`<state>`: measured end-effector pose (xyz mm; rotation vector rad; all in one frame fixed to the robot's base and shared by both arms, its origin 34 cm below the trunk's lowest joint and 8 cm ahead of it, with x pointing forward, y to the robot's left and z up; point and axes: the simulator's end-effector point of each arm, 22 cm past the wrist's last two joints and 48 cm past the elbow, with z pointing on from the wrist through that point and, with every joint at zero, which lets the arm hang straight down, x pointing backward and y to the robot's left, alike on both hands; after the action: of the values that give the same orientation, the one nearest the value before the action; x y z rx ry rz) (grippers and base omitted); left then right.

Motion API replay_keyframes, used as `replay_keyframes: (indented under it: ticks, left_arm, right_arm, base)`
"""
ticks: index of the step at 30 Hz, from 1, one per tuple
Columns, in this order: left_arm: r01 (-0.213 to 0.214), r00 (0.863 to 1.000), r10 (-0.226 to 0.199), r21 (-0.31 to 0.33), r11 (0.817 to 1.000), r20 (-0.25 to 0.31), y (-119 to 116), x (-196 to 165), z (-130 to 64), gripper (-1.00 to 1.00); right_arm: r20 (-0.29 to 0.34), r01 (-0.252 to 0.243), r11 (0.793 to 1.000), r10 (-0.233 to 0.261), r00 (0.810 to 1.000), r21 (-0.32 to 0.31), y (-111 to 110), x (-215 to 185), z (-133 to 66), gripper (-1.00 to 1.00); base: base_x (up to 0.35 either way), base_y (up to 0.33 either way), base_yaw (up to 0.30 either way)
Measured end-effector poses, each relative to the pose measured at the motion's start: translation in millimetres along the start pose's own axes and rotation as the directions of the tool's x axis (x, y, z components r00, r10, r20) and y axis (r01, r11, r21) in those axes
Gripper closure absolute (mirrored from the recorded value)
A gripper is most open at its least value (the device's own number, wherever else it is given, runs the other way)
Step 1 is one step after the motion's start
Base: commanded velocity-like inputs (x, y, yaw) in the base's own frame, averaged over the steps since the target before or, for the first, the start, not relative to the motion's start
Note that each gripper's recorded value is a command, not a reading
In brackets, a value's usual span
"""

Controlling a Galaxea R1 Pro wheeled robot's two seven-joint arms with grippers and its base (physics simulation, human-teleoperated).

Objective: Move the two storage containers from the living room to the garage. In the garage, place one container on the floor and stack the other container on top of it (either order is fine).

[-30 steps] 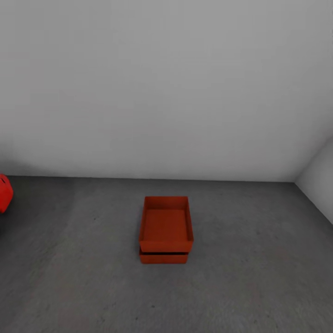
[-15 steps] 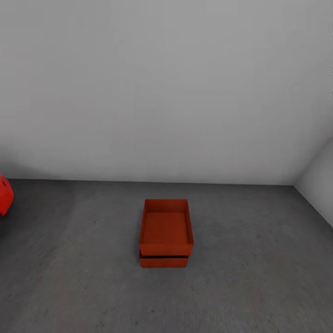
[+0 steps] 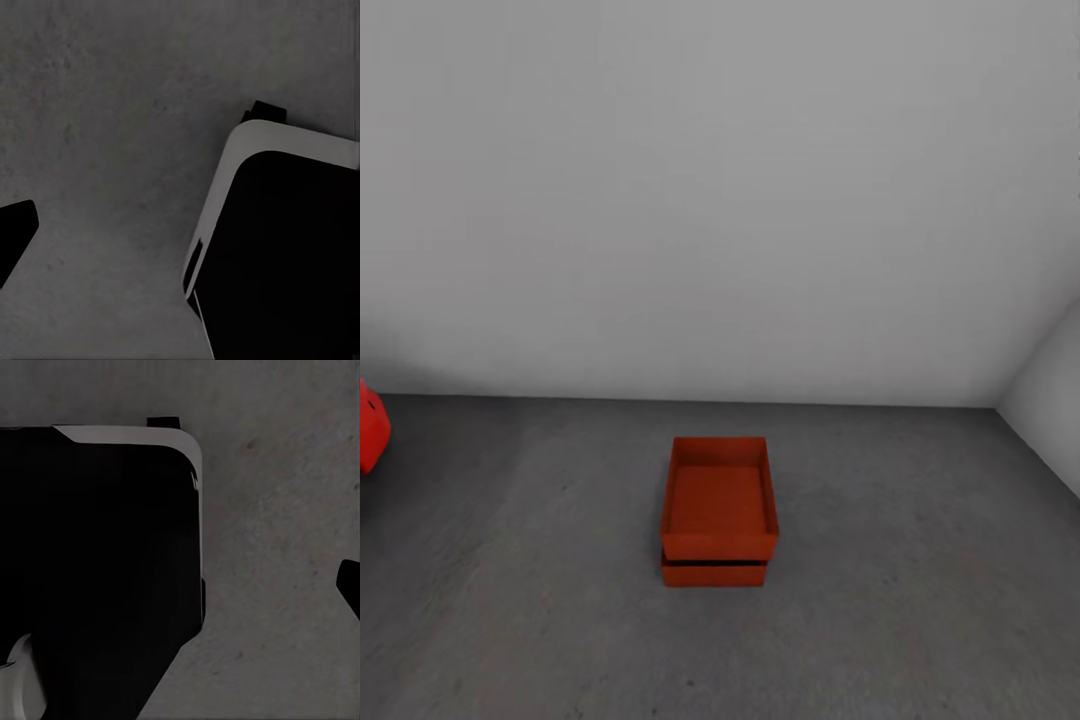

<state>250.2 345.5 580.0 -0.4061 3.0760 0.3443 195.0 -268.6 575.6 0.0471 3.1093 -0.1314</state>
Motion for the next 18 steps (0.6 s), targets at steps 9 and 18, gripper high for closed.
replay_keyframes:
  ticks: [9, 18]
  left_arm:
    - [0.007, 1.0, -0.008, 0.007, 1.0, 0.016, -2.4, -7.0, -2.0, -1.0]
    - [0.008, 0.999, -0.009, 0.01, 1.0, 0.031, -3.1, -12.9, -4.0, -1.0]
  right_arm:
    - [0.016, -0.001, 1.0, 0.001, 1.0, 0.001, -0.9, -6.1, -0.9, -1.0]
    - [0.031, -0.003, 1.0, 0.003, 1.0, 0.001, -1.1, -12.1, -1.9, -1.0]
  base:
    - [0.0, 0.0, 0.0]
    - [0.0, 0.0, 0.0]
